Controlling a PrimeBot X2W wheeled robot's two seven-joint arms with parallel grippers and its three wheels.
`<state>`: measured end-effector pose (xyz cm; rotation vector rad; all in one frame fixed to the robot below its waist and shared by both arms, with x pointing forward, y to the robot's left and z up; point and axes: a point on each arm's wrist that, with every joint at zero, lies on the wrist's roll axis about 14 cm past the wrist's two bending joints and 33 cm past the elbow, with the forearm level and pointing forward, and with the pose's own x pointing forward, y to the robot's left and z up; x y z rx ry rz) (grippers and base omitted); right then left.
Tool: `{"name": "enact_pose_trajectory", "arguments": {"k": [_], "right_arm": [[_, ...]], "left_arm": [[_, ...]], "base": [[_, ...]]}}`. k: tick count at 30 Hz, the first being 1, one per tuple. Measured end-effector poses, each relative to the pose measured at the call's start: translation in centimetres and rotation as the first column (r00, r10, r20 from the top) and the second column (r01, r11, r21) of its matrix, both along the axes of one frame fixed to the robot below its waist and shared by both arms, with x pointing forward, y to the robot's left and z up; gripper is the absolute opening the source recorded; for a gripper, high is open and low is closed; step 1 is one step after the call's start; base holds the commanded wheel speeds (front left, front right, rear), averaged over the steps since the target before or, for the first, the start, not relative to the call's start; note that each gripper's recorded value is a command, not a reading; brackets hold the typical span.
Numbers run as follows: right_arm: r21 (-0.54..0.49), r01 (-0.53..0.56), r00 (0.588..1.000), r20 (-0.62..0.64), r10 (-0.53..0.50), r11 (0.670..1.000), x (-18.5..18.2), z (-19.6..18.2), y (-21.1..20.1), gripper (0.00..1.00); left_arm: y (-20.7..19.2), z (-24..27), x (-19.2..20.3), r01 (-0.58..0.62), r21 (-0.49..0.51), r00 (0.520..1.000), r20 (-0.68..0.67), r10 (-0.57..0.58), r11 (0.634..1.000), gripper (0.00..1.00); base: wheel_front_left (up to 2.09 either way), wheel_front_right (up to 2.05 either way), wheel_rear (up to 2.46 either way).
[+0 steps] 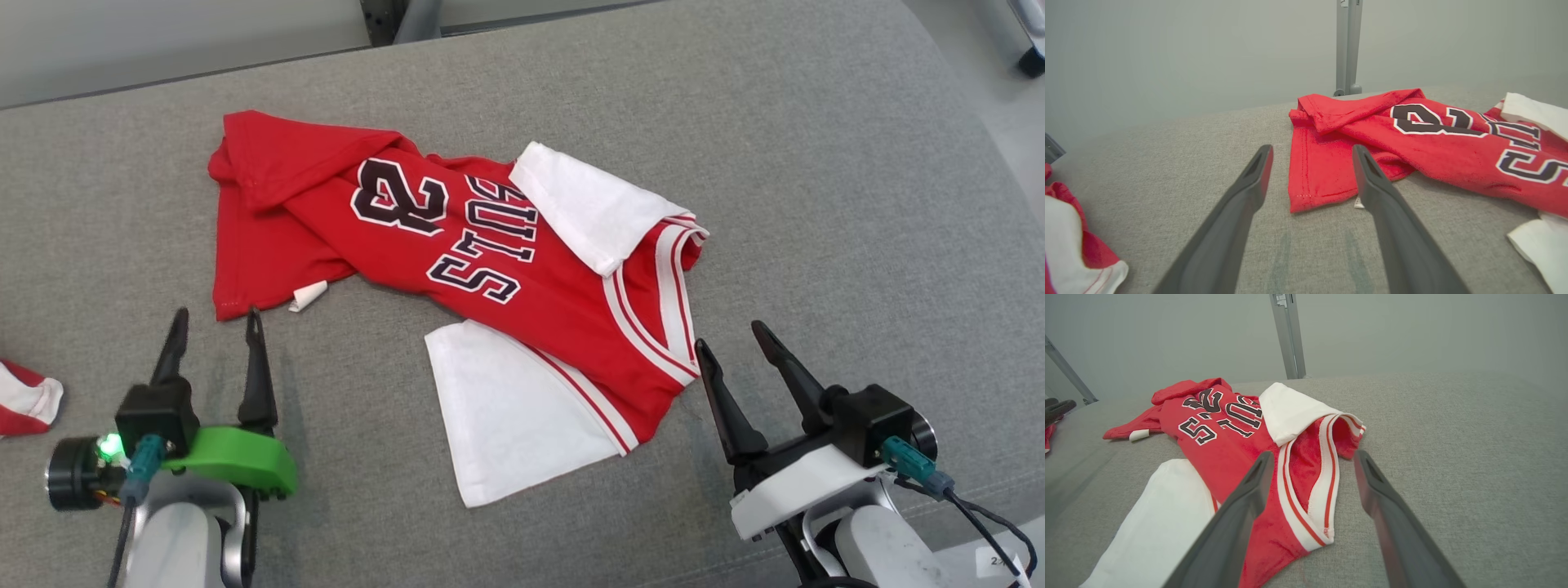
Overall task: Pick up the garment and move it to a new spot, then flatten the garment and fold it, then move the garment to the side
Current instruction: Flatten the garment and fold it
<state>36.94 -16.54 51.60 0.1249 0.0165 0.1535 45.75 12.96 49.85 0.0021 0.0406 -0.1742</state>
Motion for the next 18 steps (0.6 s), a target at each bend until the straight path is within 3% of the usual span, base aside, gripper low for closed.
{"name": "enact_pose_trajectory", "arguments": {"k": [8, 18], "right_arm": [[0.010, -0.027, 1.000, 0.001, 0.027, 1.000, -2.0, 0.1, 1.0, 1.00], [0.014, -0.090, 0.994, -0.061, 0.091, 0.996, -2.6, -1.9, 3.1, 1.00]], "left_arm": [[1.4, -0.3, -6.3, -0.069, -0.054, 0.997, -0.034, 0.067, 0.996, 1.00], [3.1, -0.3, -9.7, -0.110, -0.068, 0.993, -0.042, 0.107, 0.992, 1.00]], "base": [[0.00, 0.00, 0.00], [0.00, 0.00, 0.00]]}}
